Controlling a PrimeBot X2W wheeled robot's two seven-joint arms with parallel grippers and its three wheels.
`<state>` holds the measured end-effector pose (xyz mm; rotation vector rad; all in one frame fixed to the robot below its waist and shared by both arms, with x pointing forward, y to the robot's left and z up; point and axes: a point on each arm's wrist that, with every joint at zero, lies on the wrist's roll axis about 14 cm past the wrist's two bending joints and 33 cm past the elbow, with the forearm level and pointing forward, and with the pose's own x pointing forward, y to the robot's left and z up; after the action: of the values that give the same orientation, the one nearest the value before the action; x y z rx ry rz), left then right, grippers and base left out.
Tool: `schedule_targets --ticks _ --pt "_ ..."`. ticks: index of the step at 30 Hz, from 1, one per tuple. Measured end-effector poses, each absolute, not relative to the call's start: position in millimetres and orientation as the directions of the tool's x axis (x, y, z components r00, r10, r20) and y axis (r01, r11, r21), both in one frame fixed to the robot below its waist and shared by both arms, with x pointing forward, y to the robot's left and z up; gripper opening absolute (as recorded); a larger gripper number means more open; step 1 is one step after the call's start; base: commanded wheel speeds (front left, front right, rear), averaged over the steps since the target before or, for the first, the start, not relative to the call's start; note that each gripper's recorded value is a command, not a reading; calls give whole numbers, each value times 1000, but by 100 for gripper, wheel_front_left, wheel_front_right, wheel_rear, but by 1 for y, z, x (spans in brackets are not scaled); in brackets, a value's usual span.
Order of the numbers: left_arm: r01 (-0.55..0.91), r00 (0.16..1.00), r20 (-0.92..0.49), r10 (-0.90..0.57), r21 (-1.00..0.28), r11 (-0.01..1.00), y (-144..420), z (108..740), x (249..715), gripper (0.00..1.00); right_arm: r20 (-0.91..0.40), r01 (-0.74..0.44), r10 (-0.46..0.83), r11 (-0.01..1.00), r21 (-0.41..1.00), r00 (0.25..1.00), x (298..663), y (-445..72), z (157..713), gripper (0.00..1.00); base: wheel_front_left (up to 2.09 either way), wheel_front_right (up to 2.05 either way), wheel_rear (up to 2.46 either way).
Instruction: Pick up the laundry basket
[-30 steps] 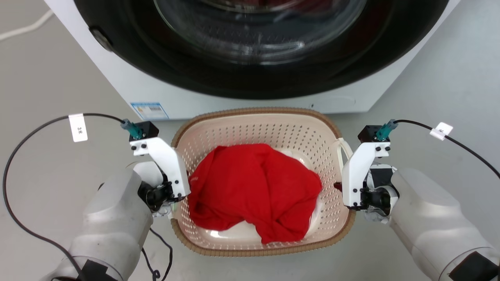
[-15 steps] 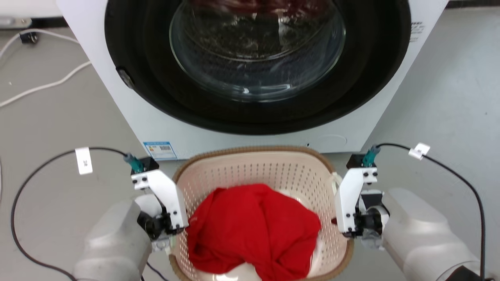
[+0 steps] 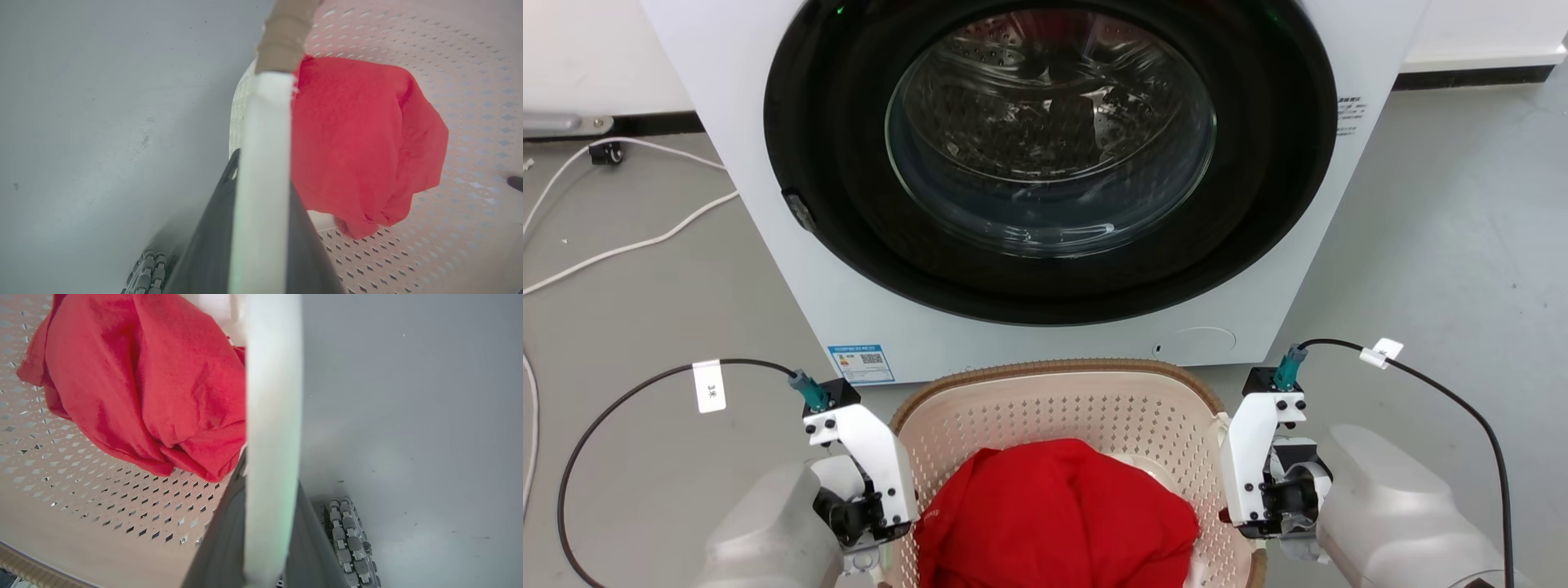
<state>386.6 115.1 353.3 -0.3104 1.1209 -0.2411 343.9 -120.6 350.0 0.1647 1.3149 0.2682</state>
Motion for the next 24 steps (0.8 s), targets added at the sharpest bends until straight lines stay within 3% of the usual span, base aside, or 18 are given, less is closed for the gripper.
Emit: schedule_targets --ticks 24 --pt "50 408 -841 -356 -369 928 108 350 376 0 -943 -34 298 955 296 145 319 -128 346 0 0 0 0"
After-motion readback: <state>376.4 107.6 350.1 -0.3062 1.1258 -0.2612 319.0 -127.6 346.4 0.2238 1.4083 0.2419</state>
